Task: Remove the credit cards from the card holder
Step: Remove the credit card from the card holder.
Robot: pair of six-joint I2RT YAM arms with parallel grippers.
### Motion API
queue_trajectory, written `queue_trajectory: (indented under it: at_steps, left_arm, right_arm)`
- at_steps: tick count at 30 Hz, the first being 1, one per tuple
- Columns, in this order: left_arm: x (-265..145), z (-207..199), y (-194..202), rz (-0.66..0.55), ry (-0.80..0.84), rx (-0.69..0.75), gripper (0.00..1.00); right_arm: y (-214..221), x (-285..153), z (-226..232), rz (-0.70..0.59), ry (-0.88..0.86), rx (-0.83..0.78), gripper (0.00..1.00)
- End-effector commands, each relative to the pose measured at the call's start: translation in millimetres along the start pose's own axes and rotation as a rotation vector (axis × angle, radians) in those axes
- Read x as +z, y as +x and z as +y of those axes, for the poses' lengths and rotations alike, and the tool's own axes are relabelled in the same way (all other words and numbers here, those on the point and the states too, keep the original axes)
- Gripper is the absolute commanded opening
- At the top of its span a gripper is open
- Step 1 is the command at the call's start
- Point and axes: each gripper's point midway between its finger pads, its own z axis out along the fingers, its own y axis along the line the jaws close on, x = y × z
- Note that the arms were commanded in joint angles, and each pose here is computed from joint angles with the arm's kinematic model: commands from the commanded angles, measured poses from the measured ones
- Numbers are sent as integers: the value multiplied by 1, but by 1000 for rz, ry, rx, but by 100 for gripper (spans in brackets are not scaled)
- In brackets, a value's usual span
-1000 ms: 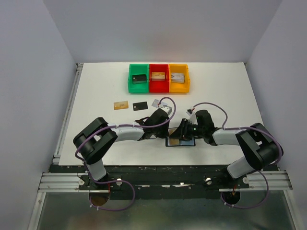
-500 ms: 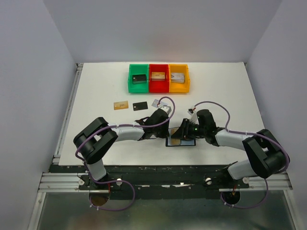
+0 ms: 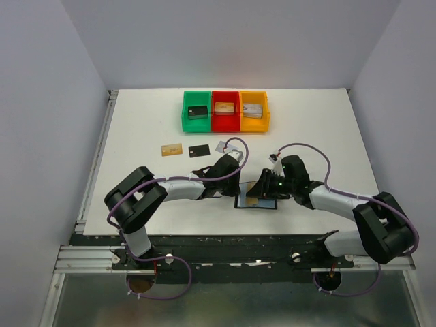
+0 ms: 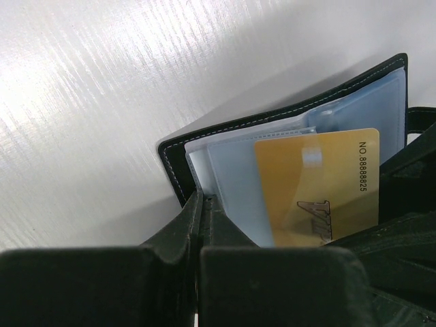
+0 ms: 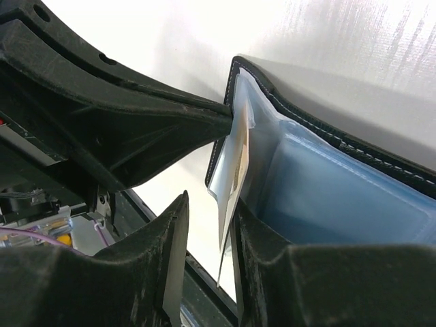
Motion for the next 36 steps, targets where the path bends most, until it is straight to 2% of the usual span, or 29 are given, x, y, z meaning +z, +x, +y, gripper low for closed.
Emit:
queue_trajectory:
  at_steps: [1,7,22,28,32,36]
  left_arm:
    - [7,21,33,106,-67,-9,0]
    - [5,20,32,101,-66,-7,0]
    - [2,27,35,113,-94,-7,0]
    - [3,27,36,114,-92,-7,0]
    - [2,28,36,113,-94,-9,0]
    - [1,29,36,113,-99,-11,0]
  right_arm:
    - [-10,-3,7,-27,3,-38,36]
    - [-12,-5,5,-39,23,-41,34]
    - [-13,-12,-10,-71,88,-34,20]
    - [-15,-16,-11,-78,95,-33,19]
    - [-15,-17,-14,-82,104,-28,13]
    - [-14,-19,-20,-85,141,-16,2]
